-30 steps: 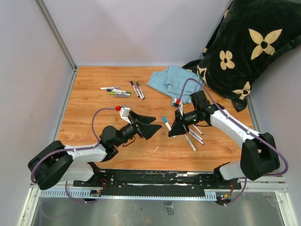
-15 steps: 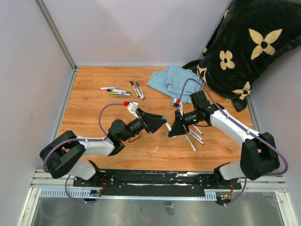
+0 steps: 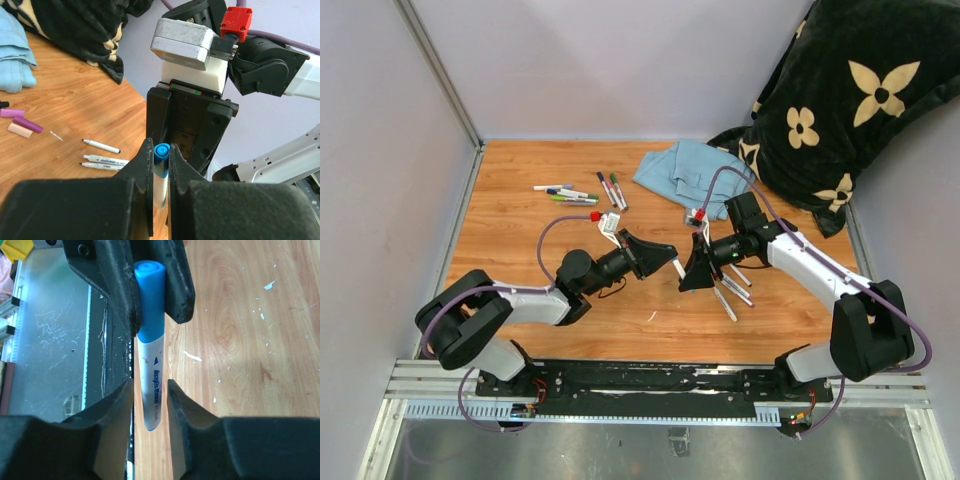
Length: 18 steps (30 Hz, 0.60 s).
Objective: Open the pen caps
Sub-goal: Open the pen cap from the pen.
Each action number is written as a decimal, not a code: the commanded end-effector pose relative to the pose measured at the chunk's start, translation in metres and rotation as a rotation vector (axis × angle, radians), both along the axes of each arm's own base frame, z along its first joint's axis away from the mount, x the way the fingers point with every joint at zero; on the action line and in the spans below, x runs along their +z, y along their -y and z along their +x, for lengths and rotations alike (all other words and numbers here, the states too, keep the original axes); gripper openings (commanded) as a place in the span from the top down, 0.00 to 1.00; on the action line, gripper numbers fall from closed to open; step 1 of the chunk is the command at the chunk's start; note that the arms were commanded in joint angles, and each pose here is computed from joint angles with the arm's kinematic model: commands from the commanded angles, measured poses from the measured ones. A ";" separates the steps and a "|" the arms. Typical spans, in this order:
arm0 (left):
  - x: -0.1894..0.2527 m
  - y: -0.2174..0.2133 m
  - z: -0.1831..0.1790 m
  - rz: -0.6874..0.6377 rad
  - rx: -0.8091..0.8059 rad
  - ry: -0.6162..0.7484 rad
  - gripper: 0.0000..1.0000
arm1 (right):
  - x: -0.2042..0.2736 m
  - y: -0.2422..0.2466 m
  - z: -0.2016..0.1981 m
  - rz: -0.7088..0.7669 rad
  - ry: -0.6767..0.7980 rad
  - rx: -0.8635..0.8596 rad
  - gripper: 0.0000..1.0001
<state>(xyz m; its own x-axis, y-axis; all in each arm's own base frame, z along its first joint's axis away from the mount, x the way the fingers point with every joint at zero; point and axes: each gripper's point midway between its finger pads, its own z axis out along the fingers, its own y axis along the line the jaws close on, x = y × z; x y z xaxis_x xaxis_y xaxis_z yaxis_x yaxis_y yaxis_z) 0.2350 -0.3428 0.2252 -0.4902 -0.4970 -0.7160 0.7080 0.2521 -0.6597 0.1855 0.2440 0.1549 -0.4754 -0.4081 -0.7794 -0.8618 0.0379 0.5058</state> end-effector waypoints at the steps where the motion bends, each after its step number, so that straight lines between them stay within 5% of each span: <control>1: 0.010 0.000 -0.003 -0.053 -0.021 0.017 1.00 | 0.018 -0.004 0.006 0.047 0.017 -0.001 0.58; 4: 0.011 0.000 -0.006 -0.076 -0.037 0.014 1.00 | 0.027 -0.006 0.005 0.089 0.010 -0.007 0.51; 10: 0.012 0.001 -0.008 -0.095 -0.048 0.010 1.00 | 0.029 -0.005 0.014 0.092 0.010 -0.071 0.55; 16: 0.022 -0.004 0.009 -0.106 -0.002 0.037 1.00 | 0.023 -0.007 0.013 0.101 -0.048 -0.084 0.96; 18: 0.034 -0.018 0.029 -0.131 0.051 0.046 1.00 | 0.022 -0.008 0.010 0.106 -0.077 -0.073 0.99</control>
<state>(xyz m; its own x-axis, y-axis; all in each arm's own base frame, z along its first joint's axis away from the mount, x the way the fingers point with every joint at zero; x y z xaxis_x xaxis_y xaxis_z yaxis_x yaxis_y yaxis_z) 0.2349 -0.3427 0.2252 -0.5217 -0.5196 -0.6767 0.6984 0.1954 -0.6885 0.1972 0.2517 0.1760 -0.5142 -0.3076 -0.8006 -0.8497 0.0554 0.5244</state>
